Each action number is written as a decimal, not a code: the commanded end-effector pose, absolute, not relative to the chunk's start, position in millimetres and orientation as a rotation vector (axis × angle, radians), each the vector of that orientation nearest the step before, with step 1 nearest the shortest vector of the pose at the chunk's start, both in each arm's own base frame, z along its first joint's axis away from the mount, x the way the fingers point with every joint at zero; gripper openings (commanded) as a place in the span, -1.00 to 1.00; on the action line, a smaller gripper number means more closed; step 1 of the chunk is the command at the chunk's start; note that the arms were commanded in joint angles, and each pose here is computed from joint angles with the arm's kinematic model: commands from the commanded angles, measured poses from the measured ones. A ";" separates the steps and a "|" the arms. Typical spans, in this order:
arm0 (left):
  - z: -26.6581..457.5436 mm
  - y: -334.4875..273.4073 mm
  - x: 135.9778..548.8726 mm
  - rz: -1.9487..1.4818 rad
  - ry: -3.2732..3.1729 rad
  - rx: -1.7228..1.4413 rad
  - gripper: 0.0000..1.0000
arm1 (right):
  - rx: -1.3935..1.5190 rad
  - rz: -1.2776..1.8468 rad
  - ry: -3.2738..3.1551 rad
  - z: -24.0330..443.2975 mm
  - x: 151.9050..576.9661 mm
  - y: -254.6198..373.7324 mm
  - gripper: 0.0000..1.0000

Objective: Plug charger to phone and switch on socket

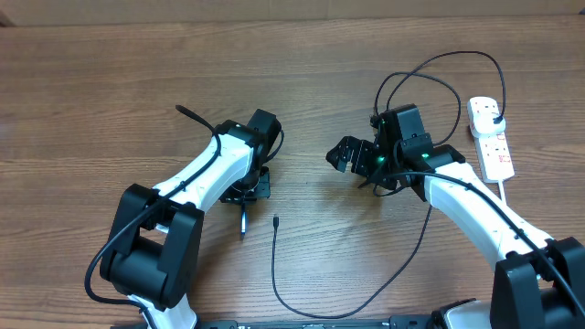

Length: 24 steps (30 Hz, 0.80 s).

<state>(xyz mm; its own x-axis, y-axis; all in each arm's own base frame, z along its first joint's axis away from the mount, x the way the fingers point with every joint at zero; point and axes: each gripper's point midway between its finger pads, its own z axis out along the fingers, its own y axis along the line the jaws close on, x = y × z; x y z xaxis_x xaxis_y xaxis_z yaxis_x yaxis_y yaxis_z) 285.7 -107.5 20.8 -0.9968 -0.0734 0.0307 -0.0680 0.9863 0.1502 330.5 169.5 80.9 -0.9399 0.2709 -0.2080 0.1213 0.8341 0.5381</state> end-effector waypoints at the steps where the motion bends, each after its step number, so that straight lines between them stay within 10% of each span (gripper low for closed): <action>1: 24.9 -108.0 290.0 -0.237 -3.110 0.141 -0.92 | 0.293 0.763 2.730 81.1 333.4 167.6 1.00; 24: 184.4 -133.1 306.6 0.927 -3.280 0.204 -0.92 | 0.293 0.763 2.730 81.1 333.4 167.6 1.00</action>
